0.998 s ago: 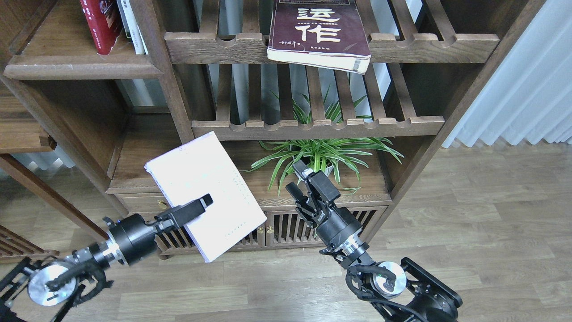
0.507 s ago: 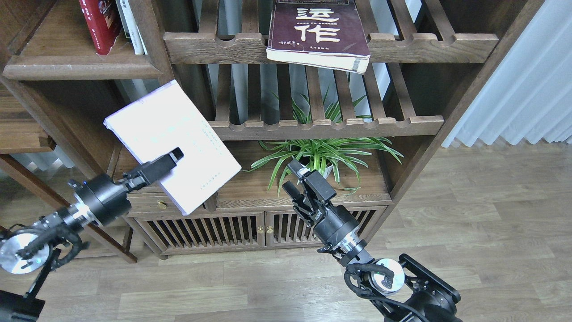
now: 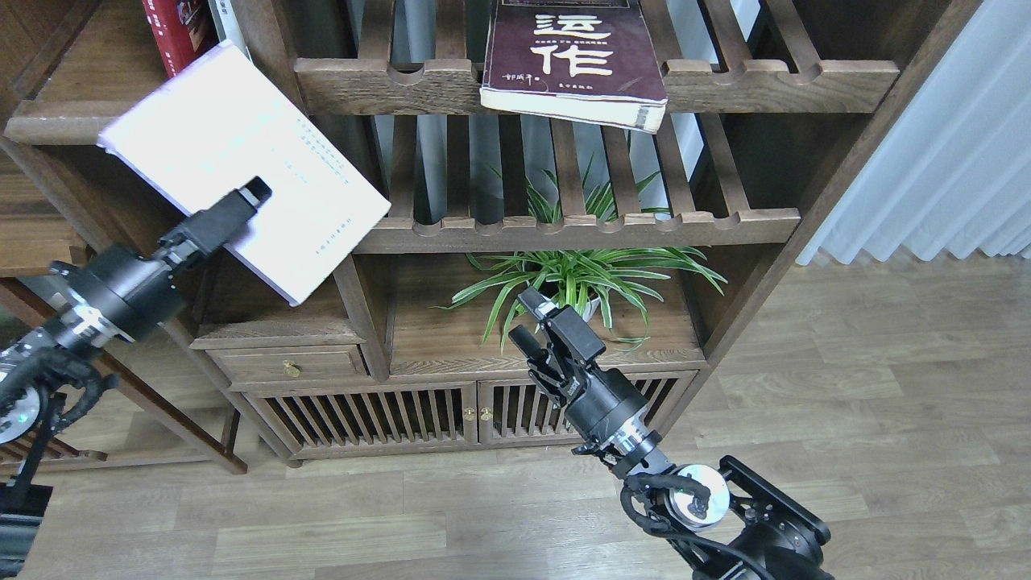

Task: Organize books on shelf
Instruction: 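Lift the white book with the left gripper toward the upper shelf, then push the white book onto the top shelf with the left gripper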

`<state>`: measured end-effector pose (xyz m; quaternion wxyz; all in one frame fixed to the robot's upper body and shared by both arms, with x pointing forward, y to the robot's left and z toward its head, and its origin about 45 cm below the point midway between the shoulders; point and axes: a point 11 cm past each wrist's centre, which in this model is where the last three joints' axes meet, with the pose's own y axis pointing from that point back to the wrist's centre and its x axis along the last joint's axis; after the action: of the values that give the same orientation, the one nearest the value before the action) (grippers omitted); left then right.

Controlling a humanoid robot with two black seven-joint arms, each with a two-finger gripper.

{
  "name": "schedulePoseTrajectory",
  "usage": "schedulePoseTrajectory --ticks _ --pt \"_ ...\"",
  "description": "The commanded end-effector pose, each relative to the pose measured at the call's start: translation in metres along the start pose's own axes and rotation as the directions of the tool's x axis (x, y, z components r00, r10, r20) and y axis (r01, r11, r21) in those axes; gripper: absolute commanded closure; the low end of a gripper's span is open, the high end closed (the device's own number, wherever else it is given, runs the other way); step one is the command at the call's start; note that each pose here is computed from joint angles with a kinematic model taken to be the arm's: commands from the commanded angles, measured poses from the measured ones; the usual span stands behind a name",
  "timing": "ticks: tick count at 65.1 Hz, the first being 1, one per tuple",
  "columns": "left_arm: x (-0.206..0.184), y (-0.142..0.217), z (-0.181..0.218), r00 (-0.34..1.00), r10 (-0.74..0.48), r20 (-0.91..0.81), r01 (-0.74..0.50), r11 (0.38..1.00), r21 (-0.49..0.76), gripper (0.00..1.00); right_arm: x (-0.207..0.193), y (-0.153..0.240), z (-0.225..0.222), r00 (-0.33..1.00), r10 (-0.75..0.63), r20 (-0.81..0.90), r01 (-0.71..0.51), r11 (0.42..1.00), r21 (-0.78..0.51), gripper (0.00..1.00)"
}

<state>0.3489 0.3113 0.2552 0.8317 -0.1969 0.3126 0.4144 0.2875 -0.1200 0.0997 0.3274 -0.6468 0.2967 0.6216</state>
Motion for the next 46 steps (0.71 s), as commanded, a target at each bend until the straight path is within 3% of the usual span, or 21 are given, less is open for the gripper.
schedulePoseTrajectory --ticks 1,24,46 --pt "-0.002 0.0 0.012 1.0 -0.006 0.011 0.006 0.999 -0.033 1.0 -0.001 -0.002 -0.002 1.0 -0.001 -0.007 0.001 1.0 -0.003 0.04" --pt "-0.006 0.009 0.057 1.0 -0.019 0.024 0.023 0.985 -0.169 0.99 0.002 -0.001 -0.003 1.0 0.008 -0.009 -0.008 1.0 0.0 0.04" --pt "-0.003 0.02 0.073 0.999 -0.003 0.032 0.01 0.974 -0.227 0.98 0.002 -0.001 -0.002 1.0 0.009 -0.01 -0.009 1.0 -0.002 0.04"
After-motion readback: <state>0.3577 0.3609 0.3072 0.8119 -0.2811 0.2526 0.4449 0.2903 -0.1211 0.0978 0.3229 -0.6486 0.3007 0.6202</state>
